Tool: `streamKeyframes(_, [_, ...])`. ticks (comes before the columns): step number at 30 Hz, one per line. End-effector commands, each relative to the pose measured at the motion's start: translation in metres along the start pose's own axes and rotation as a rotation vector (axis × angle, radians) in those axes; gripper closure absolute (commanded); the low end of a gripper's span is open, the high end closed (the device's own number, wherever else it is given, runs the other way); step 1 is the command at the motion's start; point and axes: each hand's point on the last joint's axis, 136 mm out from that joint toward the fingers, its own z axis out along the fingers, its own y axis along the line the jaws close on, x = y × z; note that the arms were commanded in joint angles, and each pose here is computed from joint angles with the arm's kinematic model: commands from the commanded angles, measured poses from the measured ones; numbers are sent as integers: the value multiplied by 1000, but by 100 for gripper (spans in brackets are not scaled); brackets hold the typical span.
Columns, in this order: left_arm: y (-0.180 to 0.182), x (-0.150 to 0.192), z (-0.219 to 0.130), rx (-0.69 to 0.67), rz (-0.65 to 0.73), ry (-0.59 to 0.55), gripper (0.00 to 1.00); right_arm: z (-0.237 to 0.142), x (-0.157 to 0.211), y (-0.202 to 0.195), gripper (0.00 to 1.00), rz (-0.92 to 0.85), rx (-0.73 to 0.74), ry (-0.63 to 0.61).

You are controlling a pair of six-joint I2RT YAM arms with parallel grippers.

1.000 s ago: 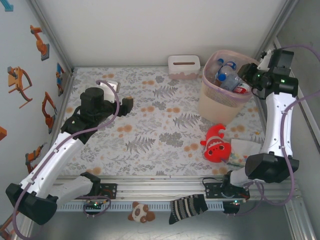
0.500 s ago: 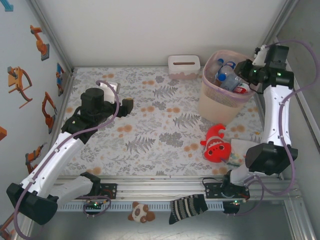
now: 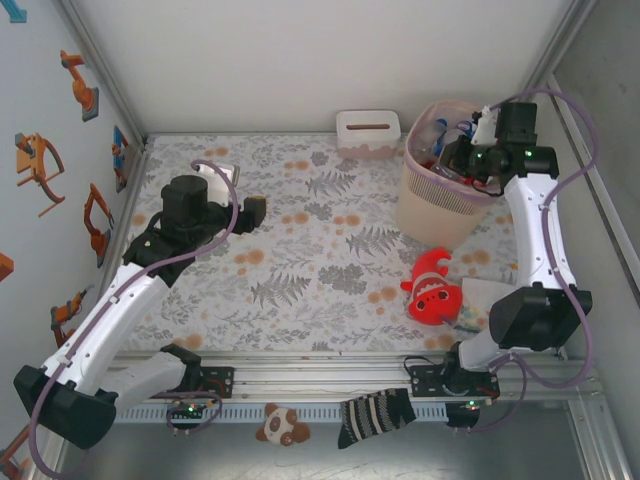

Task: Put the plastic bottles in the bin

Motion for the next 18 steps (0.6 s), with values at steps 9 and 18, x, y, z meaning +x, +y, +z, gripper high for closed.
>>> streamKeyframes(9, [6, 4, -1, -12, -12, 1, 16, -2, 5, -15, 90, 38, 108, 48])
streamKeyframes(18, [31, 24, 7, -86, -37, 22, 16, -62, -8, 13, 85, -64, 76, -149])
